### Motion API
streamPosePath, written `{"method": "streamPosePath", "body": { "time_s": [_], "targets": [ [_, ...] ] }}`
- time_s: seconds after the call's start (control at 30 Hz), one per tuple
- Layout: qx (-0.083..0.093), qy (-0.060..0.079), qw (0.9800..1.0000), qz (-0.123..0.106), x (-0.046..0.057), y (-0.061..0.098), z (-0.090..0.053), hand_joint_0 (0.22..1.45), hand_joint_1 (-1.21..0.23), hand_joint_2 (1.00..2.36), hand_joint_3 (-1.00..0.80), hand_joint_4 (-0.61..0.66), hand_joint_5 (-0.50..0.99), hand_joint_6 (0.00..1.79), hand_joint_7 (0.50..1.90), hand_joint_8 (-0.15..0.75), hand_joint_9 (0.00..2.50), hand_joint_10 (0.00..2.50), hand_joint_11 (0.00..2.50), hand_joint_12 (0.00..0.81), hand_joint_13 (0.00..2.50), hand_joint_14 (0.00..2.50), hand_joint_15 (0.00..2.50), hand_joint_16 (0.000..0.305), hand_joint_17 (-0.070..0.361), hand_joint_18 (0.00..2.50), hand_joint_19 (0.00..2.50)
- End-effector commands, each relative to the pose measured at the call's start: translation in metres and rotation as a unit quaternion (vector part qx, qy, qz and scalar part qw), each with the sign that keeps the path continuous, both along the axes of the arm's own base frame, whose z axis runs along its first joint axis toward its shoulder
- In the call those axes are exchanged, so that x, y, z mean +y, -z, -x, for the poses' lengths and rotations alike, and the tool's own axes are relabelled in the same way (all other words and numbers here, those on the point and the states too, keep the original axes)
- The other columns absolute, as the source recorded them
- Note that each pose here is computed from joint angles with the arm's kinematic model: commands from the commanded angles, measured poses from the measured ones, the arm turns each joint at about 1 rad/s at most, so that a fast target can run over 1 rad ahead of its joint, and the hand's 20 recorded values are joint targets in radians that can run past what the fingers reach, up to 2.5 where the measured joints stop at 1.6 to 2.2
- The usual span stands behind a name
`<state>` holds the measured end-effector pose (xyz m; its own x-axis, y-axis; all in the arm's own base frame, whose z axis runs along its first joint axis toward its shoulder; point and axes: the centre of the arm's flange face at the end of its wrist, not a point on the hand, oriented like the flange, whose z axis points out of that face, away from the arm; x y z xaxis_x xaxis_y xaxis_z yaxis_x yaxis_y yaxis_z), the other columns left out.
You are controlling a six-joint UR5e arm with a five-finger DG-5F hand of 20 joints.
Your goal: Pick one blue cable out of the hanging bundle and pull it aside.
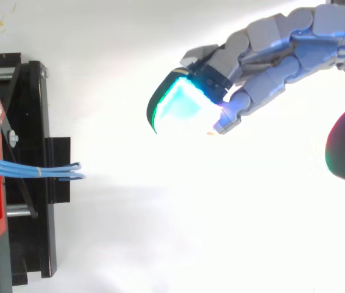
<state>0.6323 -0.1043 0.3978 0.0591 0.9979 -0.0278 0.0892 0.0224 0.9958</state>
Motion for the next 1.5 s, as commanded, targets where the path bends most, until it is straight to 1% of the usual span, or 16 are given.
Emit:
{"method": "streamPosePath", "body": {
  "time_s": [0.0, 0.13, 0.2, 0.27, 0.4, 0.53, 0.83, 0.87, 0.9, 1.03, 1.2, 1.27, 1.3, 1.33, 1.37, 1.47],
  "targets": [
    [0.003, 0.000, 1.0000, 0.006, 0.000, 0.002, 0.000, 0.49, -0.50, 1.00, -0.47, 0.27, -0.20, 0.50, 0.71, 0.283, 0.49, 0.00, 0.00, 0.327, 0.17, 0.00, 0.02, 0.049, 0.111, 0.12, 0.24],
    [0.005, -0.002, 0.9999, 0.011, 0.001, 0.006, -0.002, 0.50, -0.50, 1.00, -0.47, 0.27, -0.20, 0.50, 0.72, 0.285, 0.50, 0.00, 0.00, 0.326, 0.18, 0.00, 0.02, 0.049, 0.110, 0.13, 0.24],
    [0.005, 0.001, 0.9998, 0.018, 0.001, 0.011, -0.005, 0.50, -0.50, 1.00, -0.47, 0.27, -0.20, 0.50, 0.72, 0.286, 0.51, 0.00, 0.00, 0.325, 0.18, 0.00, 0.02, 0.049, 0.110, 0.13, 0.23],
    [-0.005, 0.007, 0.9997, 0.024, -0.001, 0.011, -0.008, 0.50, -0.50, 1.00, -0.47, 0.28, -0.19, 0.50, 0.72, 0.287, 0.52, 0.00, 0.00, 0.325, 0.18, 0.00, 0.02, 0.048, 0.109, 0.14, 0.24],
    [-0.012, 0.014, 0.9995, 0.026, -0.003, 0.011, -0.011, 0.50, -0.51, 1.00, -0.47, 0.28, -0.19, 0.50, 0.72, 0.288, 0.52, 0.00, 0.00, 0.325, 0.19, 0.00, 0.02, 0.048, 0.108, 0.15, 0.24],
    [-0.013, 0.014, 0.9995, 0.025, -0.002, 0.011, -0.011, 0.50, -0.51, 1.00, -0.46, 0.28, -0.19, 0.50, 0.72, 0.290, 0.54, 0.00, 0.01, 0.325, 0.20, 0.00, 0.02, 0.048, 0.108, 0.16, 0.24],
    [-0.014, 0.018, 0.9994, 0.026, -0.002, 0.012, -0.012, 0.50, -0.52, 1.00, -0.46, 0.28, -0.19, 0.50, 0.72, 0.288, 0.54, 0.00, 0.01, 0.325, 0.20, 0.00, 0.03, 0.048, 0.107, 0.16, 0.24],
    [-0.008, 0.020, 0.9994, 0.026, -0.003, 0.018, -0.014, 0.50, -0.52, 1.00, -0.46, 0.28, -0.19, 0.50, 0.72, 0.288, 0.54, 0.00, 0.01, 0.325, 0.20, 0.00, 0.03, 0.048, 0.107, 0.16, 0.25],
    [-0.003, 0.018, 0.9995, 0.027, -0.002, 0.024, -0.015, 0.50, -0.52, 1.00, -0.46, 0.28, -0.19, 0.50, 0.72, 0.287, 0.54, 0.00, 0.01, 0.325, 0.20, 0.00, 0.02, 0.048, 0.107, 0.17, 0.25],
    [0.004, 0.018, 0.9995, 0.027, -0.002, 0.039, -0.015, 0.50, -0.52, 1.00, -0.45, 0.28, -0.19, 0.50, 0.72, 0.289, 0.54, 0.00, 0.01, 0.325, 0.21, 0.00, 0.03, 0.047, 0.107, 0.17, 0.25],
    [-0.010, 0.020, 0.9994, 0.026, -0.003, 0.044, -0.016, 0.50, -0.52, 1.00, -0.45, 0.28, -0.19, 0.50, 0.72, 0.288, 0.54, 0.00, 0.00, 0.325, 0.21, 0.00, 0.03, 0.047, 0.107, 0.17, 0.25],
    [-0.008, 0.019, 0.9994, 0.026, -0.002, 0.050, -0.015, 0.50, -0.52, 1.00, -0.45, 0.28, -0.19, 0.50, 0.72, 0.287, 0.53, 0.00, 0.00, 0.324, 0.21, 0.00, 0.03, 0.047, 0.107, 0.17, 0.24],
    [-0.008, 0.019, 0.9994, 0.026, -0.002, 0.057, -0.013, 0.50, -0.52, 1.00, -0.45, 0.28, -0.19, 0.50, 0.71, 0.286, 0.53, 0.00, 0.00, 0.323, 0.20, 0.00, 0.02, 0.047, 0.107, 0.17, 0.24],
    [-0.010, 0.020, 0.9994, 0.026, -0.002, 0.060, -0.012, 0.51, -0.52, 1.00, -0.45, 0.28, -0.19, 0.50, 0.71, 0.286, 0.52, 0.00, 0.00, 0.323, 0.20, 0.00, 0.02, 0.047, 0.107, 0.17, 0.24],
    [-0.010, 0.020, 0.9994, 0.026, -0.002, 0.060, -0.012, 0.50, -0.52, 1.00, -0.44, 0.28, -0.19, 0.50, 0.71, 0.285, 0.52, 0.00, 0.00, 0.323, 0.20, 0.00, 0.02, 0.047, 0.107, 0.17, 0.25],
    [-0.020, 0.022, 0.9992, 0.026, -0.002, 0.061, -0.013, 0.50, -0.53, 1.01, -0.44, 0.28, -0.19, 0.50, 0.71, 0.285, 0.52, 0.00, 0.00, 0.324, 0.20, 0.00, 0.02, 0.047, 0.107, 0.17, 0.24]
  ]
}}
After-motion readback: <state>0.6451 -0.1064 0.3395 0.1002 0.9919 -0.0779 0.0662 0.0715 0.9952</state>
